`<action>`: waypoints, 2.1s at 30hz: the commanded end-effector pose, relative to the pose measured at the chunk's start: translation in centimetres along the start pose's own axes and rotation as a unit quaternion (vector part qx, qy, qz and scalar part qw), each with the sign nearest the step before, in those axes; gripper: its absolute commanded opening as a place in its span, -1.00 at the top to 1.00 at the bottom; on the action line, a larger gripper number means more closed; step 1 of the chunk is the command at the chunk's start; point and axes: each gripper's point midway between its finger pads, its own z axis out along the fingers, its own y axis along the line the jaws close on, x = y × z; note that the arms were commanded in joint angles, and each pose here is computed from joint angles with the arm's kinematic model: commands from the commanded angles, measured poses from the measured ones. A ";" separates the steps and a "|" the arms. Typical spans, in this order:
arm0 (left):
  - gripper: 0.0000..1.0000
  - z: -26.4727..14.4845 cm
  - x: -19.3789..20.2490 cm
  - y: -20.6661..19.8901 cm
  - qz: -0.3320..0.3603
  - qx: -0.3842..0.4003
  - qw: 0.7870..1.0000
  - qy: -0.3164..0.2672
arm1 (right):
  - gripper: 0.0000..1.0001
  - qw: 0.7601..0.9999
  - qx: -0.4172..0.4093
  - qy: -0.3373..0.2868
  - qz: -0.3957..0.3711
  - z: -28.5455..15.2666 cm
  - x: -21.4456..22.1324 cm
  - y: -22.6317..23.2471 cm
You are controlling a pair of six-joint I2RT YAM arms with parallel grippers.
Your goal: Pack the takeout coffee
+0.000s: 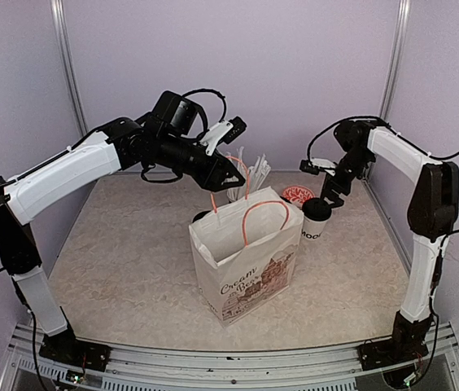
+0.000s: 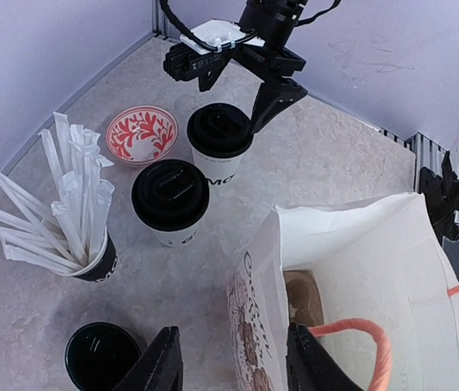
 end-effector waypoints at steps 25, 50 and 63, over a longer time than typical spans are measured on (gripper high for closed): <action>0.05 -1.4 0.8 -0.1 -0.006 -0.008 1.000 -0.004 | -0.58 0.996 -0.015 0.081 -0.020 3.3 0.6 1.2; -0.12 -3.2 1.2 0.5 -0.021 -0.041 0.999 -0.006 | -0.23 0.998 0.007 0.064 -0.011 -0.8 0.2 3.5; -0.22 -4.2 4.8 -0.9 -0.077 -0.039 0.996 0.030 | -0.13 0.980 0.086 -0.156 -0.095 -15.8 -8.4 7.7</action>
